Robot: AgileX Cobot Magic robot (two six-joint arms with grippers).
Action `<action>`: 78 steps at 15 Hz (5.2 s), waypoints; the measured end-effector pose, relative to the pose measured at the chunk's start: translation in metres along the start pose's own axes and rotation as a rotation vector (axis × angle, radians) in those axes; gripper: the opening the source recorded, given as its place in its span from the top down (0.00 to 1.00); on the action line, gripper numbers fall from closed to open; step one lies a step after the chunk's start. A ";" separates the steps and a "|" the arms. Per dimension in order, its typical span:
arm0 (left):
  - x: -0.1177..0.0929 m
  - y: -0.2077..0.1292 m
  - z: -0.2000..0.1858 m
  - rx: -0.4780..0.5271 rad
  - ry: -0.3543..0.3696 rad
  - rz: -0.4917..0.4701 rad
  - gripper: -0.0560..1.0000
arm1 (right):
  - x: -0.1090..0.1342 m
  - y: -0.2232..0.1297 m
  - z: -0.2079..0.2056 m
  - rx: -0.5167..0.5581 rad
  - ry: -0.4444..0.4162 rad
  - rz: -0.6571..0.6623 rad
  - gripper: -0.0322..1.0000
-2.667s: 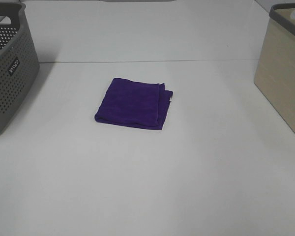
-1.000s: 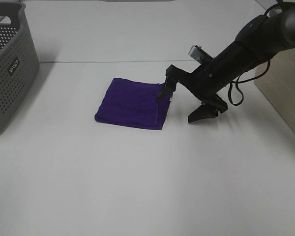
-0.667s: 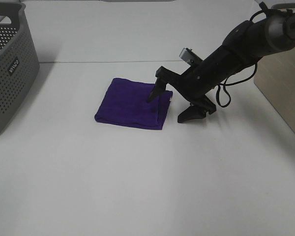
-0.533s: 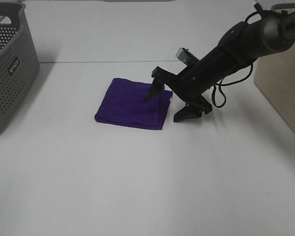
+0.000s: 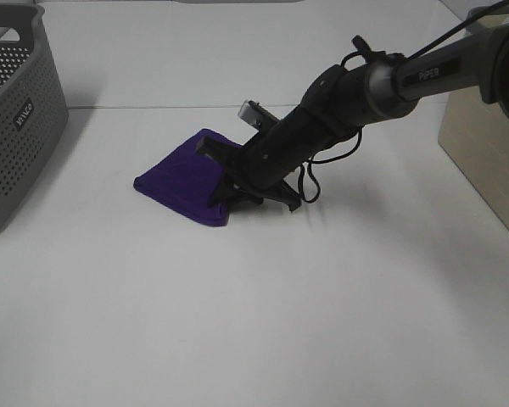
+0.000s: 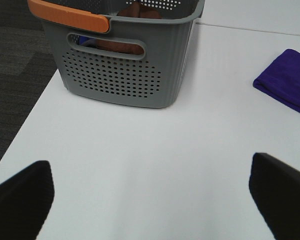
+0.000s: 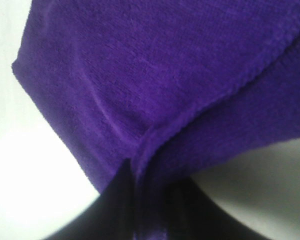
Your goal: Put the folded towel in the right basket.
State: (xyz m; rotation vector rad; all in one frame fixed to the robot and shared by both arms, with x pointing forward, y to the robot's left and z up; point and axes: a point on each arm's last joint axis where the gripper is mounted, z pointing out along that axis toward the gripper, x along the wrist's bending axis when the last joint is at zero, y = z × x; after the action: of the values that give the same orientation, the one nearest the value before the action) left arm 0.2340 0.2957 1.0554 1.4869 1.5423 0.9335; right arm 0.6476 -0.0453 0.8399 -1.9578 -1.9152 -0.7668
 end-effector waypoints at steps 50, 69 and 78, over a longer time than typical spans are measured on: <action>0.000 0.000 0.000 0.000 0.000 0.000 0.01 | -0.082 0.104 -0.452 -0.579 -0.476 -0.083 0.03; 0.000 0.000 0.000 0.000 0.000 0.000 0.01 | -0.024 -0.256 -0.439 -0.524 -0.508 -0.289 0.03; 0.000 0.000 0.000 0.000 0.000 0.000 0.01 | -0.067 -0.368 -0.404 -0.816 -0.501 -0.373 0.03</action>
State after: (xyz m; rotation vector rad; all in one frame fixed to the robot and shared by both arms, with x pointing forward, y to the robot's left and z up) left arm 0.2340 0.2957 1.0554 1.4869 1.5423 0.9335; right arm 0.2200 -0.3001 1.0744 -2.4391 -2.5900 -1.4539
